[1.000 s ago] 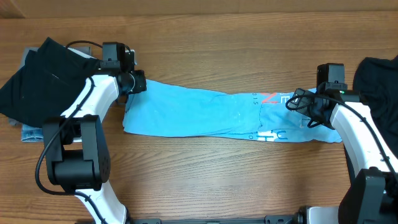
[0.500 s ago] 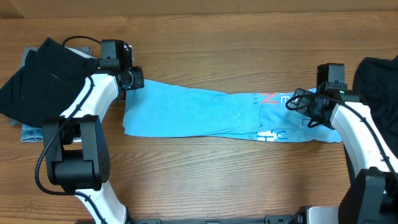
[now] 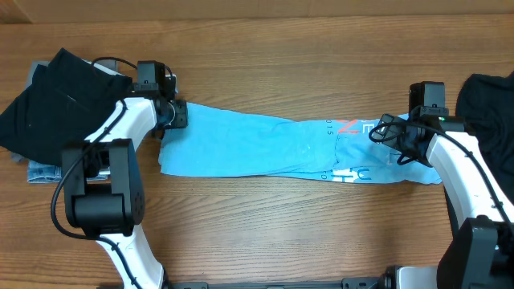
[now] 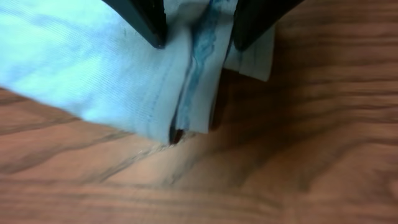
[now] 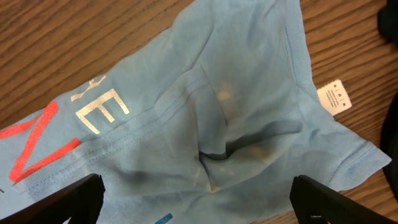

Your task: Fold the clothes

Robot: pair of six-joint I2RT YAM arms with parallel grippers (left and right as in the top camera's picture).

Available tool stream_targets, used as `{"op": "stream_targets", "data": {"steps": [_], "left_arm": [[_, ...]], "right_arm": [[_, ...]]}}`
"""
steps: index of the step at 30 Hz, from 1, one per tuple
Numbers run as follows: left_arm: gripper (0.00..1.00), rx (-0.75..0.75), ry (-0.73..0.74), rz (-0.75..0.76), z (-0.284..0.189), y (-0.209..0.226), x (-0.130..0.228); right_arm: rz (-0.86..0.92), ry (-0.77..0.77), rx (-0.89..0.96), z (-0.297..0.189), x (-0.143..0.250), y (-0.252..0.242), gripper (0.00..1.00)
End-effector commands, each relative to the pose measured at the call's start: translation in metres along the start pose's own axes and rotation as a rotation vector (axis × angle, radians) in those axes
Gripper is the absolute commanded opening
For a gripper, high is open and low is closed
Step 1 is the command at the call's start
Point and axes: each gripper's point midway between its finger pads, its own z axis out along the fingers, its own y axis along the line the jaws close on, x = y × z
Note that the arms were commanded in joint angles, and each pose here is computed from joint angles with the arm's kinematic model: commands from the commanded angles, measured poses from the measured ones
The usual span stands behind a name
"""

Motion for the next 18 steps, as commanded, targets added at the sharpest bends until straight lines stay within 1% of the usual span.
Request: {"op": "stream_targets", "data": {"steps": [1, 3, 6, 10, 13, 15, 18], "left_arm": [[0.38, -0.006, 0.020, 0.015, 0.013, 0.004, 0.007], [0.33, -0.006, 0.013, 0.016, 0.013, 0.004, 0.006], [0.19, -0.006, 0.010, 0.015, 0.012, 0.004, 0.004], [0.14, -0.007, 0.020, 0.015, 0.009, 0.004, 0.003], [0.14, -0.008, 0.028, 0.015, 0.006, 0.004, 0.002], [0.16, -0.009, 0.031, 0.015, 0.004, 0.004, 0.001], [0.26, -0.012, 0.036, 0.014, 0.002, 0.004, 0.000]], "right_arm": [[0.000, -0.010, 0.005, -0.001, -0.002, -0.002, 1.00], [0.000, -0.010, 0.005, -0.001, -0.002, -0.002, 1.00], [0.000, -0.010, 0.005, -0.001, -0.002, -0.002, 1.00], [0.000, -0.010, 0.005, -0.001, -0.002, -0.002, 1.00], [0.000, -0.010, 0.005, -0.001, -0.002, -0.002, 1.00], [0.000, -0.010, 0.005, -0.001, -0.002, -0.002, 1.00], [0.000, -0.010, 0.005, -0.001, -0.002, -0.002, 1.00]]}}
